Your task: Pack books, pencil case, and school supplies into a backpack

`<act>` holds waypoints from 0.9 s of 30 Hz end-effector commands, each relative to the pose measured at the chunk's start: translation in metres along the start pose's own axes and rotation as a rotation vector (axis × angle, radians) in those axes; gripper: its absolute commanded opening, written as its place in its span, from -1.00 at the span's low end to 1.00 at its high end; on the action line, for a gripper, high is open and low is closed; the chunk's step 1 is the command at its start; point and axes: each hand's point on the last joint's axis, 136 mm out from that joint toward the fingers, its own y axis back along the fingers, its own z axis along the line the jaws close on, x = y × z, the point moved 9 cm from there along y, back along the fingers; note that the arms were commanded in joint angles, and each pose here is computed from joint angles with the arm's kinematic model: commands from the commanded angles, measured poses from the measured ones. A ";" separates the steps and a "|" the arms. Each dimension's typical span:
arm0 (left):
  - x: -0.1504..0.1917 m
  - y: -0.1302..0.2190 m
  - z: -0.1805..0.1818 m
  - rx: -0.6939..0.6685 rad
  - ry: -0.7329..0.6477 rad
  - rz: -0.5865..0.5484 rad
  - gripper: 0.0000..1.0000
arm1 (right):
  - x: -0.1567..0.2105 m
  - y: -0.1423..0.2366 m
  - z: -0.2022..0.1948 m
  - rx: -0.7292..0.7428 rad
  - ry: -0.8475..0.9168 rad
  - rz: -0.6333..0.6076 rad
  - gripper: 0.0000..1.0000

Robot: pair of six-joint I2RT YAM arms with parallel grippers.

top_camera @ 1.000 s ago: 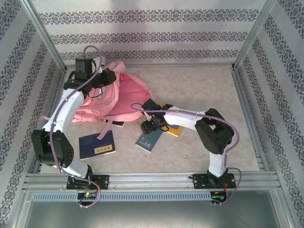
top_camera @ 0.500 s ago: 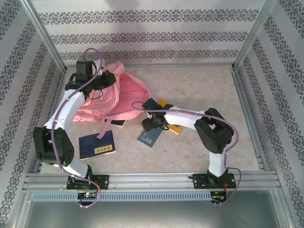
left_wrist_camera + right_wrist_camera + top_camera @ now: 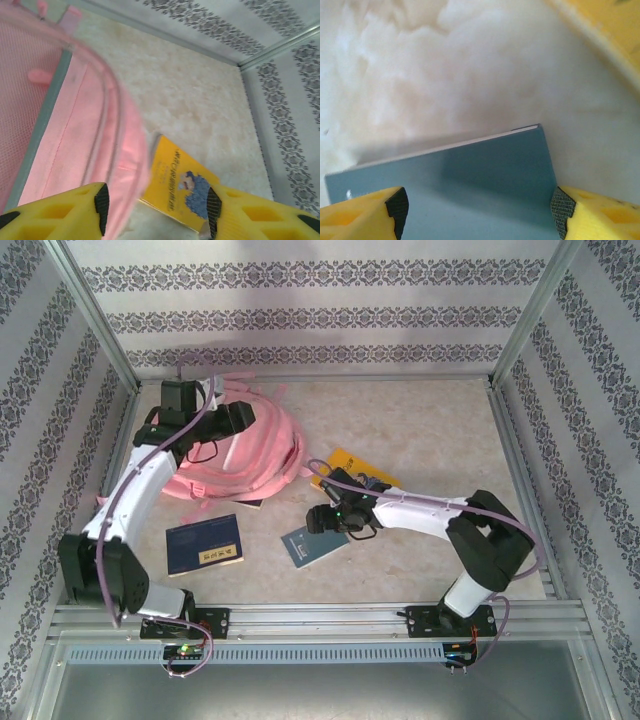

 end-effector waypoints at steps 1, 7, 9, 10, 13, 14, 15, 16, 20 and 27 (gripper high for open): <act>0.026 0.019 -0.013 0.011 -0.013 0.033 0.16 | 0.026 0.009 -0.016 0.049 -0.052 0.107 0.57; 0.118 0.009 -0.035 0.103 -0.033 0.231 0.07 | 0.017 0.011 -0.032 0.078 0.029 0.126 0.70; 0.154 0.006 -0.032 0.111 -0.024 0.301 0.00 | 0.015 0.008 -0.038 0.087 0.038 0.129 0.69; 0.168 0.004 -0.027 0.110 -0.007 0.327 -0.02 | 0.014 0.008 -0.040 0.086 0.038 0.123 0.69; 0.206 0.002 -0.007 0.106 0.038 0.392 -0.06 | 0.011 0.012 -0.041 0.014 0.026 0.113 0.68; 0.217 0.000 0.000 0.105 0.051 0.406 -0.06 | 0.011 0.014 -0.040 -0.016 0.026 0.109 0.68; 0.227 -0.002 0.007 0.116 0.070 0.419 -0.06 | 0.012 0.016 -0.039 -0.036 0.023 0.111 0.68; 0.233 -0.005 0.012 0.127 0.086 0.426 -0.07 | 0.013 0.017 -0.039 -0.044 0.017 0.116 0.67; 0.251 -0.011 0.028 0.103 0.115 0.457 -0.11 | 0.021 0.015 -0.045 -0.020 -0.018 0.127 0.65; 0.256 -0.015 0.032 0.079 0.119 0.508 -0.13 | 0.047 0.008 -0.023 -0.075 -0.005 0.201 0.64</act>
